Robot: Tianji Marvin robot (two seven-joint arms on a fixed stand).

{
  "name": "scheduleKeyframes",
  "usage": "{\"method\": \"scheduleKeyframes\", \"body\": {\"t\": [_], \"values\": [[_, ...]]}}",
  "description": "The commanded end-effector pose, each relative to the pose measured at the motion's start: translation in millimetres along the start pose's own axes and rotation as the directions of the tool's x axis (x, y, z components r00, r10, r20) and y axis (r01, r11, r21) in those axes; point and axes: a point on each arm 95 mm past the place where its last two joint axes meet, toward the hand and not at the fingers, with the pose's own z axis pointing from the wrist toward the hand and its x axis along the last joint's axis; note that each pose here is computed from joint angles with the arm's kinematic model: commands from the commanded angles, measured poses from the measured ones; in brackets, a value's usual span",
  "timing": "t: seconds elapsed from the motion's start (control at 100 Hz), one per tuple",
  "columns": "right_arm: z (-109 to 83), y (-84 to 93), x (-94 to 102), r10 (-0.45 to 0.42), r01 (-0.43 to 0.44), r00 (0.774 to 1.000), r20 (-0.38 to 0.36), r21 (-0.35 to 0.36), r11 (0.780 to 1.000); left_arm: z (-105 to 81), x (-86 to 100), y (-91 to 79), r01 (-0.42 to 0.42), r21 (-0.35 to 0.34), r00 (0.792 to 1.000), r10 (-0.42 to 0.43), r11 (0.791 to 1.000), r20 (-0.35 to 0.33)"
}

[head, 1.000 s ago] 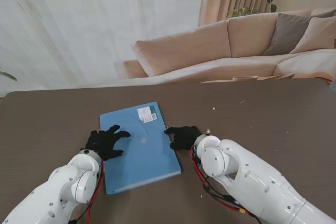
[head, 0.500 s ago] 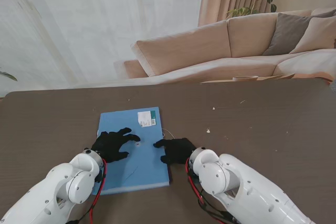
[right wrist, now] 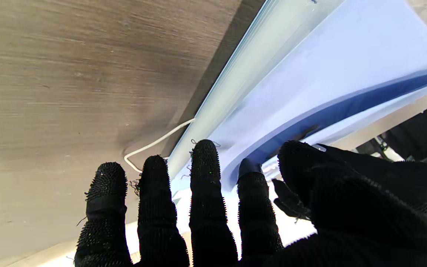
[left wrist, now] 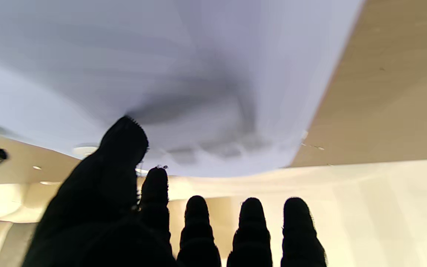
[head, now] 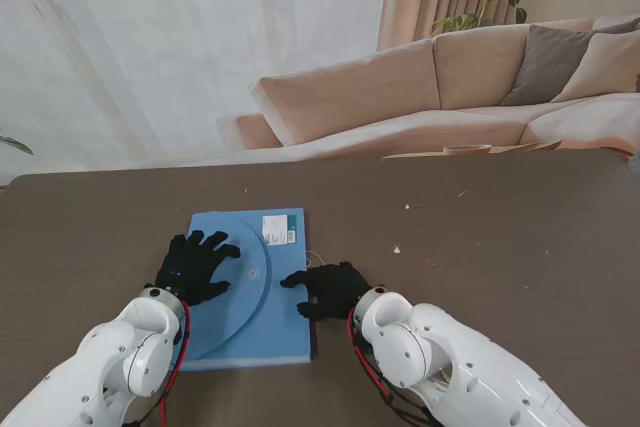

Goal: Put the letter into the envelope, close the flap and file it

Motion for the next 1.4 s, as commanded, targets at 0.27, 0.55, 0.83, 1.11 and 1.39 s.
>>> {"method": "scheduleKeyframes", "body": {"t": [0.27, 0.55, 0.83, 1.11, 1.39], "values": [[1.0, -1.9, -0.8, 0.025, -0.026, 1.000, 0.005, 0.018, 1.000, -1.1, -23.0, -5.2, -0.001, -0.079, 0.971, 0.020, 0.997, 0.240], [2.8, -2.2, -4.1, 0.048, -0.048, 0.999, 0.008, 0.019, 0.999, 5.2, -22.1, 7.3, 0.199, -0.137, 0.954, -0.160, 0.970, 0.253], [4.3, -4.0, -9.4, 0.104, -0.104, 0.994, 0.013, 0.041, 0.994, 7.0, -14.4, 17.5, 0.386, -0.121, 0.908, -0.353, 0.915, 0.227], [9.1, -8.2, -1.0, 0.126, -0.124, 0.992, -0.030, 0.061, 0.990, 8.0, -1.8, 23.9, 0.340, -0.156, 0.940, -0.330, 0.927, 0.087], [-4.8, 1.8, 2.8, 0.061, -0.061, 0.998, -0.012, -0.004, 0.998, 9.0, 2.9, 30.1, 0.197, -0.151, 0.980, -0.189, 0.969, 0.063]]}}
